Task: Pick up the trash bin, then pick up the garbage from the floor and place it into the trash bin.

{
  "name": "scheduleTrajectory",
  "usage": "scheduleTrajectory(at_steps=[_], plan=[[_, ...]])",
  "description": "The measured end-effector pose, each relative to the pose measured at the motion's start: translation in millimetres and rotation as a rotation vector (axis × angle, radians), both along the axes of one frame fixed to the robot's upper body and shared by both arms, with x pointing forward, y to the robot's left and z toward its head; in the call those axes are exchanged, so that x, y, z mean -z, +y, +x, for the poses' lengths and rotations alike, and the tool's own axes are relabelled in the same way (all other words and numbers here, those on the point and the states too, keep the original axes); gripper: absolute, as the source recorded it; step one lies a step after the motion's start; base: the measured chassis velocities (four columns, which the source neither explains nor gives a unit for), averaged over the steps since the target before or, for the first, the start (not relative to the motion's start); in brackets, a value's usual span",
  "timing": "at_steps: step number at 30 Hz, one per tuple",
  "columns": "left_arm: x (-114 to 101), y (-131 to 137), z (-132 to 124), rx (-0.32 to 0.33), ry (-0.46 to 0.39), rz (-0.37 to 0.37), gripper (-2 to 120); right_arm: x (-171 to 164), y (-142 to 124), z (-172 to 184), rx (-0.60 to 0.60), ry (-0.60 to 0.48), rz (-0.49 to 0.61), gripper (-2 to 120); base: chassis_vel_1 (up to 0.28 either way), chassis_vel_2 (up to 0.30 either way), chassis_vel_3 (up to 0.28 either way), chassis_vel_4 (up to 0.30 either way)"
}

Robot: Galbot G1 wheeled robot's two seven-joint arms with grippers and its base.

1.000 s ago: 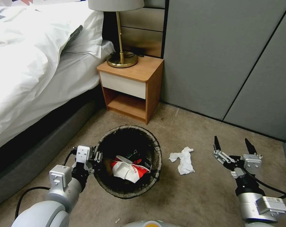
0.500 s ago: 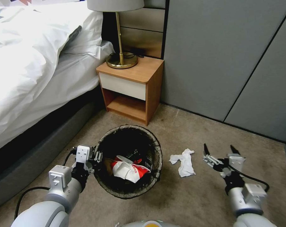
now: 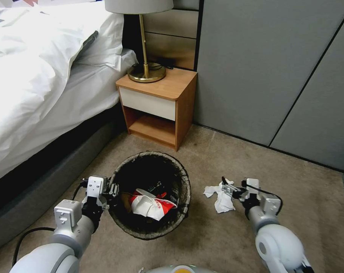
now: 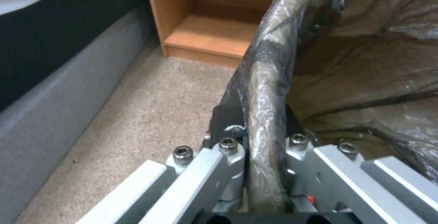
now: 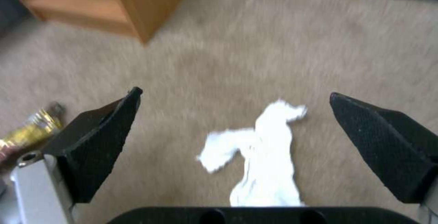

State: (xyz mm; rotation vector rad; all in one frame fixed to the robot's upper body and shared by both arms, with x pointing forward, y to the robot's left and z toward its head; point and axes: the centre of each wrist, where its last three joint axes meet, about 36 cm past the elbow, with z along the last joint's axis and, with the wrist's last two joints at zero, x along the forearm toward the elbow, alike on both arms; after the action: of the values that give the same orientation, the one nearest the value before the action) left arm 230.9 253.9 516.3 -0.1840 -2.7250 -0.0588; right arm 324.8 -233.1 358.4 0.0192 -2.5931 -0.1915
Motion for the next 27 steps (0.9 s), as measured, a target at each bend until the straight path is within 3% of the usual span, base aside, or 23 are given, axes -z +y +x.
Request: scheduleTrajectory(at_steps=[15, 27], plan=[[0, 0, -1, -0.004, 0.005, -0.002, 2, 66, 4, 37, 0.028, 0.124, -0.011, 100, 0.0, 0.0, 0.0, 0.0], [0, -2, 0, 0.003, 0.001, -0.005, 2, 102, -2, 48, 0.063, 0.146, -0.055, 100, 0.0, 0.0, 0.0, 0.0]])
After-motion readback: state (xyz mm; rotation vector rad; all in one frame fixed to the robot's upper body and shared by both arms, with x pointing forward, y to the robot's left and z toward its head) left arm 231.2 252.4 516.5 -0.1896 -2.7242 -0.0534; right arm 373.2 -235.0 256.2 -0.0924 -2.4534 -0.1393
